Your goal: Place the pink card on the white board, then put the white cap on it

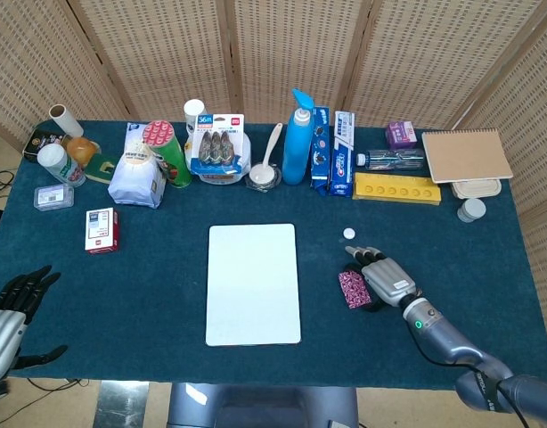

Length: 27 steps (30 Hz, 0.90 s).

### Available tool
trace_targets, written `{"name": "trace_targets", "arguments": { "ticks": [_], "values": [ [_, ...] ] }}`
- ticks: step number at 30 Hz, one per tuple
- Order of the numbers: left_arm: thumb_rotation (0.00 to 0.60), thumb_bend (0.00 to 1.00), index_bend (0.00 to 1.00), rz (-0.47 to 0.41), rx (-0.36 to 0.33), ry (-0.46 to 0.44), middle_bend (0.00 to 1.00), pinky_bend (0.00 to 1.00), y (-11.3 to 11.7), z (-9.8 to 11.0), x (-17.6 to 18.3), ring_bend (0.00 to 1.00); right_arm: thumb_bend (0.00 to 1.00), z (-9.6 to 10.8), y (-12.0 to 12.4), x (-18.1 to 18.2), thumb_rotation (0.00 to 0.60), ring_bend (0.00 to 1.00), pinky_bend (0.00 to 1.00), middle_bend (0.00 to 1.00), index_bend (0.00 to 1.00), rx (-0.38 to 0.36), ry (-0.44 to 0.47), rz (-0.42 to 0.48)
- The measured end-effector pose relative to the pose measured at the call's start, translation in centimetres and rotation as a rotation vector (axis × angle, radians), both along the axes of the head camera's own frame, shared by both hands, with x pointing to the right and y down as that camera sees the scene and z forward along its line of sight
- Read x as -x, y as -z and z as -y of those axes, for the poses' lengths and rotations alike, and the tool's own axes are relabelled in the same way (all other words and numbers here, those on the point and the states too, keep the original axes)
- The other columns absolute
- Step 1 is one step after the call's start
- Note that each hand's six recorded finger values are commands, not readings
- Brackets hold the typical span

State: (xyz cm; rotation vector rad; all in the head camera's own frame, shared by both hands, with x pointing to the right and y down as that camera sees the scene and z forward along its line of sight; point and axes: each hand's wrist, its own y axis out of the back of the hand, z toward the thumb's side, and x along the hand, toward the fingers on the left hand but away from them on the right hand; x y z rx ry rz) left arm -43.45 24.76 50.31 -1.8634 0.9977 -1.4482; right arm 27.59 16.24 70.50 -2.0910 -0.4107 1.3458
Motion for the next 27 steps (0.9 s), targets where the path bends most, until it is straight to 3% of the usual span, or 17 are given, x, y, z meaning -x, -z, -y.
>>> {"name": "trace_targets", "arguments": {
  "ticks": [13, 21, 27],
  "values": [
    [0.6, 0.06, 0.0, -0.009, -0.001, 0.018, 0.0, 0.0, 0.4, 0.2, 0.5, 0.0, 0.26, 1.0, 1.9, 4.6, 0.6, 0.0, 0.0, 0.0, 0.32, -0.016, 0.01, 0.053],
    [0.6, 0.06, 0.0, -0.022, 0.011, 0.01, 0.0, 0.0, 0.4, 0.1, 0.5, 0.0, 0.26, 1.8, 2.9, 10.5, 0.6, 0.0, 0.0, 0.0, 0.32, -0.023, 0.023, 0.09],
    [0.6, 0.06, 0.0, -0.03, 0.01, 0.012, 0.0, 0.0, 0.7, 0.1, 0.7, 0.0, 0.26, 2.4, 3.5, 14.6, 0.6, 0.0, 0.0, 0.0, 0.32, 0.0, -0.021, 0.126]
  ]
}}
